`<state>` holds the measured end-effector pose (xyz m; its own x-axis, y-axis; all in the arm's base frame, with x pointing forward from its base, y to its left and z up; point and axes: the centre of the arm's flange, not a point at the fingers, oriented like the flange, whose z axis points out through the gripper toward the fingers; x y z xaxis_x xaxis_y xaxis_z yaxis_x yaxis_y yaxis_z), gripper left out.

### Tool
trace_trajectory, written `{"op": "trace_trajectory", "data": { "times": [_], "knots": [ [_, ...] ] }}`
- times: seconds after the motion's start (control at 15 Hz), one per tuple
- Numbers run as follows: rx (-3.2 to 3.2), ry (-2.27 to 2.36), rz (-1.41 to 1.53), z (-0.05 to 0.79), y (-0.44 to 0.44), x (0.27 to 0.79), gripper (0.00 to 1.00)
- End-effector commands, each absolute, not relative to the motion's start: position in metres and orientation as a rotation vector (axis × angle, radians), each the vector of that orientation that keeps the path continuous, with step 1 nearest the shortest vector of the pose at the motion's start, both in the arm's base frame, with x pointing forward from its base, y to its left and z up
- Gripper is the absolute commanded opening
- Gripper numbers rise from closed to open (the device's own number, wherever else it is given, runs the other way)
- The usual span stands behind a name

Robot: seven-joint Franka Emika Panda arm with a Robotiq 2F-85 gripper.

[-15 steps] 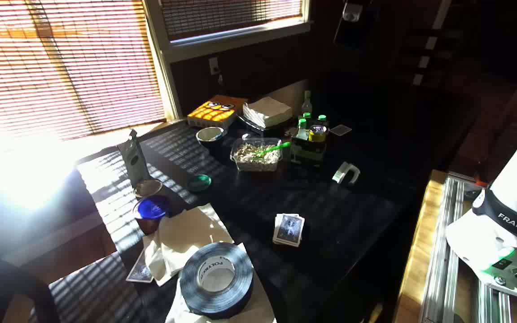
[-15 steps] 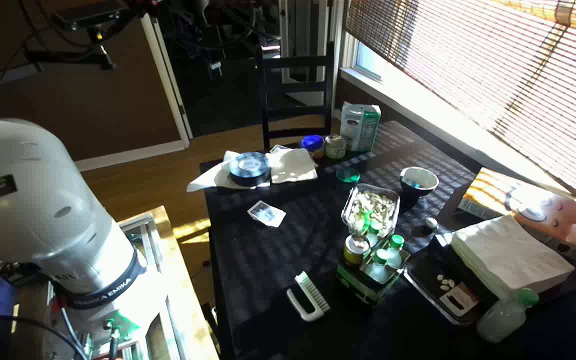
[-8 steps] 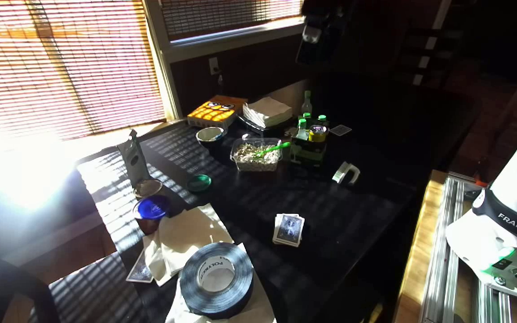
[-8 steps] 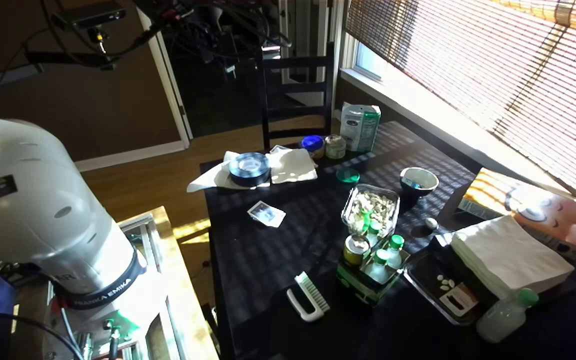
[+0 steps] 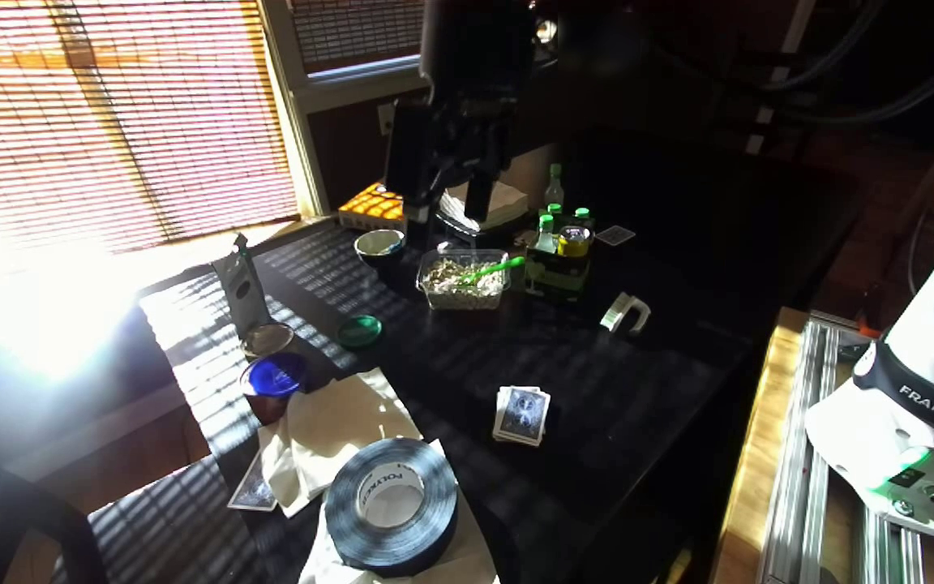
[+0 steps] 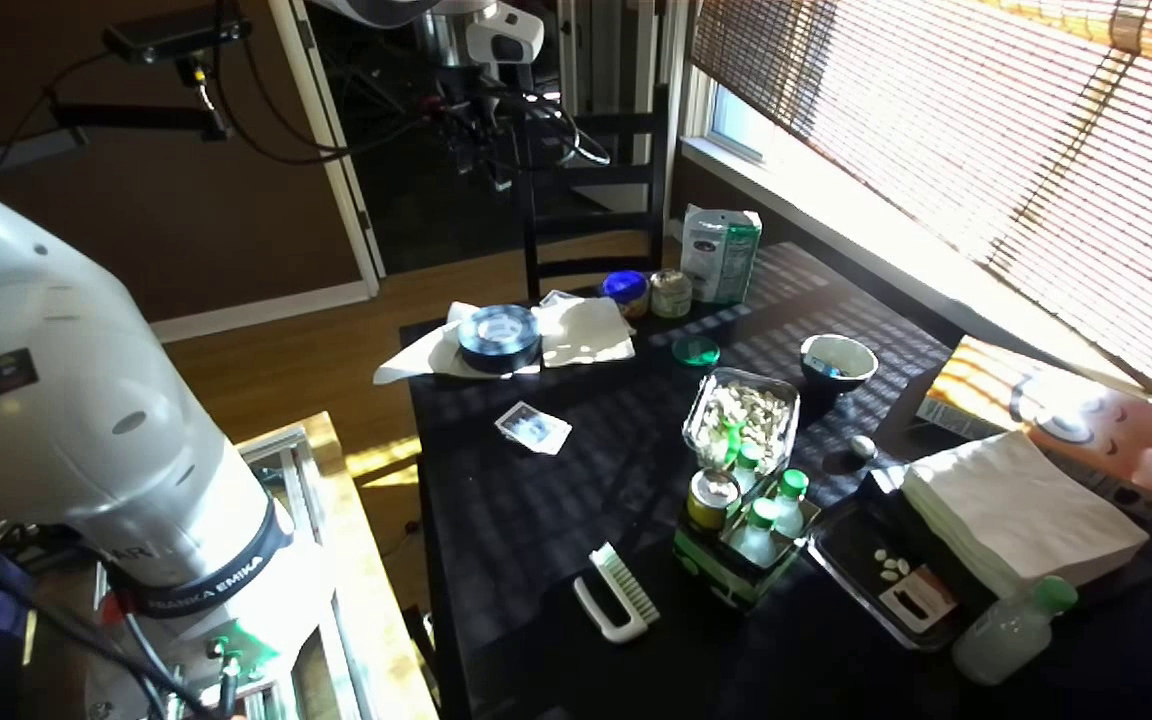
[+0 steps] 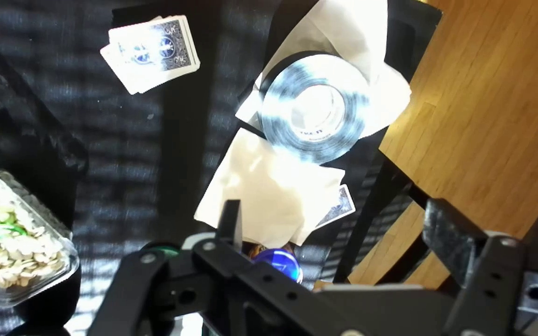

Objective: Put the paper towel on the piles of paper towels

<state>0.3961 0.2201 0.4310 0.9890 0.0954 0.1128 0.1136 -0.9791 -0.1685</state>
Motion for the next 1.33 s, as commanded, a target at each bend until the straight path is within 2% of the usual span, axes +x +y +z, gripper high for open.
{"op": "trace_trajectory", "data": {
  "times": [0.0, 0.07, 0.4, 0.47, 0.87, 1.27],
  "knots": [
    [-2.91, -0.131, -0.002, 0.41, 0.276, 0.453, 1.0],
    [-2.95, -0.134, -0.076, 0.414, 0.245, 0.415, 1.0],
    [-2.925, -0.148, -0.015, 0.398, 0.266, 0.443, 1.0],
    [-2.934, 0.073, -0.022, 0.402, 0.274, 0.445, 1.0],
    [-3.011, 0.489, -0.171, 0.359, 0.335, 0.514, 1.0],
    [-3.159, 0.854, -0.125, 0.301, 0.364, 0.562, 1.0]
  ]
}}
